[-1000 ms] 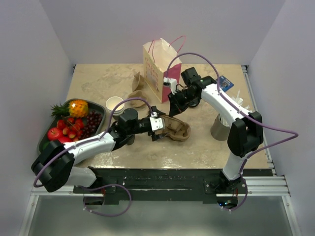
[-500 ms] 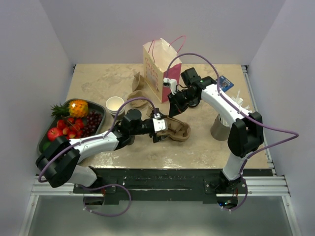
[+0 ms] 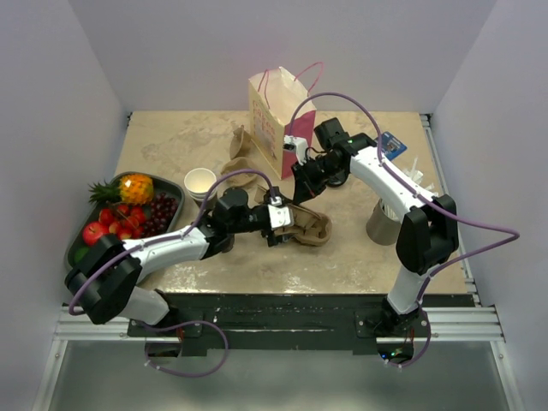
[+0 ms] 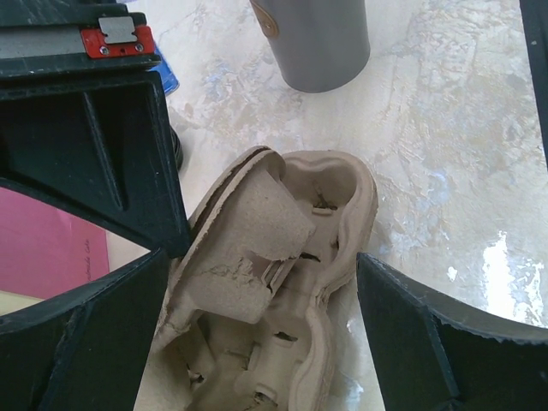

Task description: Pack the takeout coffee

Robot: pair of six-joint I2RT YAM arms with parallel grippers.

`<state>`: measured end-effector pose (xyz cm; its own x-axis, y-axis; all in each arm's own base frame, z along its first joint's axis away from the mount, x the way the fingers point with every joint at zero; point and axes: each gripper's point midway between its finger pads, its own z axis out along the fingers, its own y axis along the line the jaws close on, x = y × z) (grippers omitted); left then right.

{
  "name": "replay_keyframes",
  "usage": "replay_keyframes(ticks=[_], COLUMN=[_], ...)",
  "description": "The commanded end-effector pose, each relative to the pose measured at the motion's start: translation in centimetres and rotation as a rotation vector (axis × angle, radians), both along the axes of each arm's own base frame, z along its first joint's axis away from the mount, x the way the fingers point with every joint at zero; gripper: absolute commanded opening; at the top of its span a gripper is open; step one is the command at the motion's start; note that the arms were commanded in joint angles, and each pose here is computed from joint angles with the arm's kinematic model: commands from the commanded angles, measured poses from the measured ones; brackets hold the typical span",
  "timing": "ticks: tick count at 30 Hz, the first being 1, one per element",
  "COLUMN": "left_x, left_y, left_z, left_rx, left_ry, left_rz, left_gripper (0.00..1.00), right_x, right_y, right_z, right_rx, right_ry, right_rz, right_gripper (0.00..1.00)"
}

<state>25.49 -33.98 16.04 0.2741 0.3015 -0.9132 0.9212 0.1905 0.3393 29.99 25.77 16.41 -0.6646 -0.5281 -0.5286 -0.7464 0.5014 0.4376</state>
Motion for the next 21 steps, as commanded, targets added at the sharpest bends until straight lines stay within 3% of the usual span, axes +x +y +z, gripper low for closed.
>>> replay_keyframes(ticks=[1,12,21], left_x=[0.3,-1.6,-2.6], left_y=[-0.8,0.1,0.7], left_z=[0.7,-1.7,-2.2], left_rx=[0.002,0.074,0.085], left_ry=[-0.062,0.002,0.03], left_rz=[-0.032,-0.091,-0.102], left_gripper=[0.95,0.84,0.82], right_x=[0.2,2.2,3.6], right_y=[0.8,0.3,-0.5], right_z=[1.9,2.3,2.1], right_rx=[0.047,0.013,-0.015], right_ry=[-0.054,-0.116,-0.136], right_rz=[0.01,-0.043,-0.089], right_gripper=[0.0,0.0,0.0])
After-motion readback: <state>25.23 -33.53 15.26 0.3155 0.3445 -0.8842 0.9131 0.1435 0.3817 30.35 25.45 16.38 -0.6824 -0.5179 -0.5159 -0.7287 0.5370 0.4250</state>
